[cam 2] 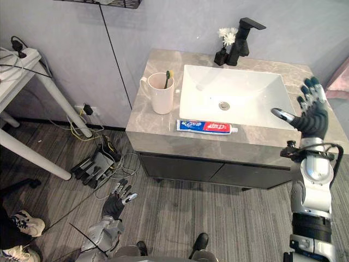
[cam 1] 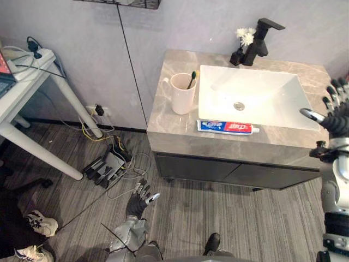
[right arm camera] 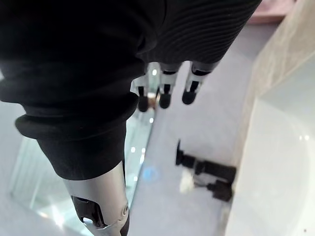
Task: Organize washtable
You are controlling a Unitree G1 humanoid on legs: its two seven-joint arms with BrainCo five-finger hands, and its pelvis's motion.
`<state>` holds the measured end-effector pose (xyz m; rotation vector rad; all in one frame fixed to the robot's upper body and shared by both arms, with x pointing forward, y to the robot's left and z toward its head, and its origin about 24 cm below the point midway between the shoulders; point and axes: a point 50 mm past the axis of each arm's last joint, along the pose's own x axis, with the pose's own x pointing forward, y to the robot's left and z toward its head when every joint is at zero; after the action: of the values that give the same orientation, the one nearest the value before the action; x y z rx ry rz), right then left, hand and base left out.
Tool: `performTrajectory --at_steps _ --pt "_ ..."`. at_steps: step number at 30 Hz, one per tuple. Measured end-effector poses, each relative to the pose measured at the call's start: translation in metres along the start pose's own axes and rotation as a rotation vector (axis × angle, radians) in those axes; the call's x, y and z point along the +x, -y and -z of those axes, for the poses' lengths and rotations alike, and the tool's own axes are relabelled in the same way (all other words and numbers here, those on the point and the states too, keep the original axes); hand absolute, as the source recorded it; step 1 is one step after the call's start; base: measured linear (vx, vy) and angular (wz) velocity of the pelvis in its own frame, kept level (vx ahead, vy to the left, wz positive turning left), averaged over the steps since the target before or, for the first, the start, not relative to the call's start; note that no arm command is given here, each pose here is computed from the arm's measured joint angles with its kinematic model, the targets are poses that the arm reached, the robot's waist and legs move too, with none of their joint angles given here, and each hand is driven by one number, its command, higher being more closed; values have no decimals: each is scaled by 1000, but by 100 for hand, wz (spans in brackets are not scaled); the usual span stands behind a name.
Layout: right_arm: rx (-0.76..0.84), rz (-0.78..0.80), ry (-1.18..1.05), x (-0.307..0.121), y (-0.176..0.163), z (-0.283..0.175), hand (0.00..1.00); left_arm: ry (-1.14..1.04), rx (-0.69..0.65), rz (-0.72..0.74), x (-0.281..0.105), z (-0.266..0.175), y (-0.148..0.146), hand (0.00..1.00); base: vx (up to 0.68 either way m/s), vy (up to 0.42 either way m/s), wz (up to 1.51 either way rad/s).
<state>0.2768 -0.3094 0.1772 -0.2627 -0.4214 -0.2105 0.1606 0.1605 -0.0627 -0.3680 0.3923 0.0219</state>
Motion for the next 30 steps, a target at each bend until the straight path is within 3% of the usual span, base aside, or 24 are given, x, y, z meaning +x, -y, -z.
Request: performTrajectory --at_steps 8,30 --pt "-135 -182 -48 4 -17 6 0 -41 0 41 -10 11 5 0 0 40 12" --pt "-318 -287 -146 1 -19 25 0 -35 12 69 -12 9 10 0 -9 7 4"
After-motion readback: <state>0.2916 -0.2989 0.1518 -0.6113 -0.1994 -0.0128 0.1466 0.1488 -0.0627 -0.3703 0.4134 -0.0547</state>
